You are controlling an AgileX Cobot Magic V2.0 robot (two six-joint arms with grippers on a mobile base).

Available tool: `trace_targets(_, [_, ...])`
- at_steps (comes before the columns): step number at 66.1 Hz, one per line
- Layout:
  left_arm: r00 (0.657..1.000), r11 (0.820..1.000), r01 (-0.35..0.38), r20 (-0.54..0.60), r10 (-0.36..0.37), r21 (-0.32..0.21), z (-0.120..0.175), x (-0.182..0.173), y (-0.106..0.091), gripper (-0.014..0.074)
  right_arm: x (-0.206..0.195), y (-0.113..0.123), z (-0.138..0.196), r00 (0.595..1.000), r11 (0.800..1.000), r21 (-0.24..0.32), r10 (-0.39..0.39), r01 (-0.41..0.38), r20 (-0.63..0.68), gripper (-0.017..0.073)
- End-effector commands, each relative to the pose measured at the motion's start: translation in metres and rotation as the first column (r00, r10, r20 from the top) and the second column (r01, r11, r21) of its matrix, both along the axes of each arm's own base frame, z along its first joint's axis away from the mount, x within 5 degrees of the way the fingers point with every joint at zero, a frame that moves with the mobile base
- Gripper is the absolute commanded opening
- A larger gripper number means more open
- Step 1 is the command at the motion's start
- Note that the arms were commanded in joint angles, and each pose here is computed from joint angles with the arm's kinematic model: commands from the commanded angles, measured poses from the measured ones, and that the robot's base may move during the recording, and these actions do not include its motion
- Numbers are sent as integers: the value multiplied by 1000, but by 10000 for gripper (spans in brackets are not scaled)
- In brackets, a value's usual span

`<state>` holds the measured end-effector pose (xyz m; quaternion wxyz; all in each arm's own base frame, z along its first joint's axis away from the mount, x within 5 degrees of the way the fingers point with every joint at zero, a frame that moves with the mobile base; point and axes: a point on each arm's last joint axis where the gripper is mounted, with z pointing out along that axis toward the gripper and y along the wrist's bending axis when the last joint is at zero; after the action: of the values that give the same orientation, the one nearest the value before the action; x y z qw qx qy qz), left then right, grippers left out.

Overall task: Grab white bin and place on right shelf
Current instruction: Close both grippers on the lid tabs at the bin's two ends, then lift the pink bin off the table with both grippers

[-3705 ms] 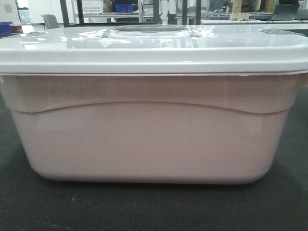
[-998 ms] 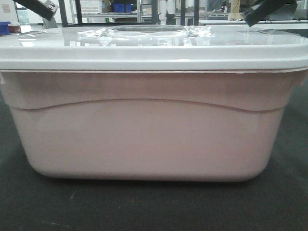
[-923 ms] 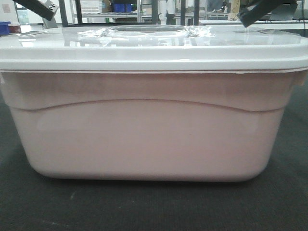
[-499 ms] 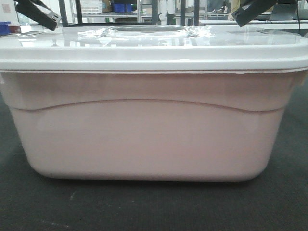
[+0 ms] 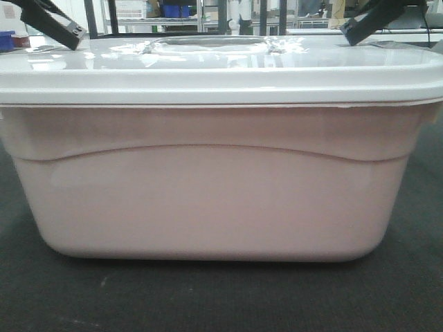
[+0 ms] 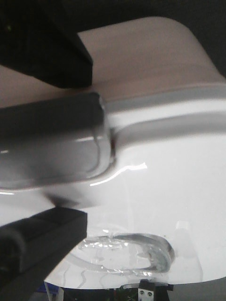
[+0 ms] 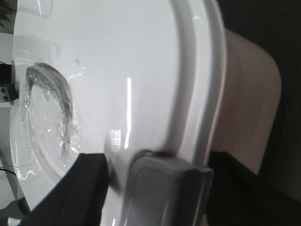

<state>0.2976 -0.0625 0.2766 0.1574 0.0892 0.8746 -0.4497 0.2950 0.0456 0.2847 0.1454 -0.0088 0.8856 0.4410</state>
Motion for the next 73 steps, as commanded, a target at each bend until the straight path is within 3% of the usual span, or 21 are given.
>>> trace_targets(1, [997,992,81,15,-80,-98,23,-12,-8,351,-12,8,24,995,989,112,96,-98,22,464])
trace_targets(16, [996,992,84,19,-82,-97,23,-12,-8,240,-12,8,24,994,988,107,104,-108,38,464])
trace_targets(26, [995,990,99,23,-97,-102,24,-12,-13,238,-14,8,30,991,988,102,111,-118,75,464])
trace_targets(38, [983,980,171,88,-163,-98,36,-21,-29,238,-22,9,52,979,988,83,118,-133,166,464])
trace_targets(50, [960,972,218,199,-198,-86,64,-35,-38,238,-42,11,79,949,987,49,133,-153,287,464])
trace_targets(73, [886,967,236,431,-172,-99,131,-72,-37,238,-90,16,123,873,986,27,133,-164,469,464])
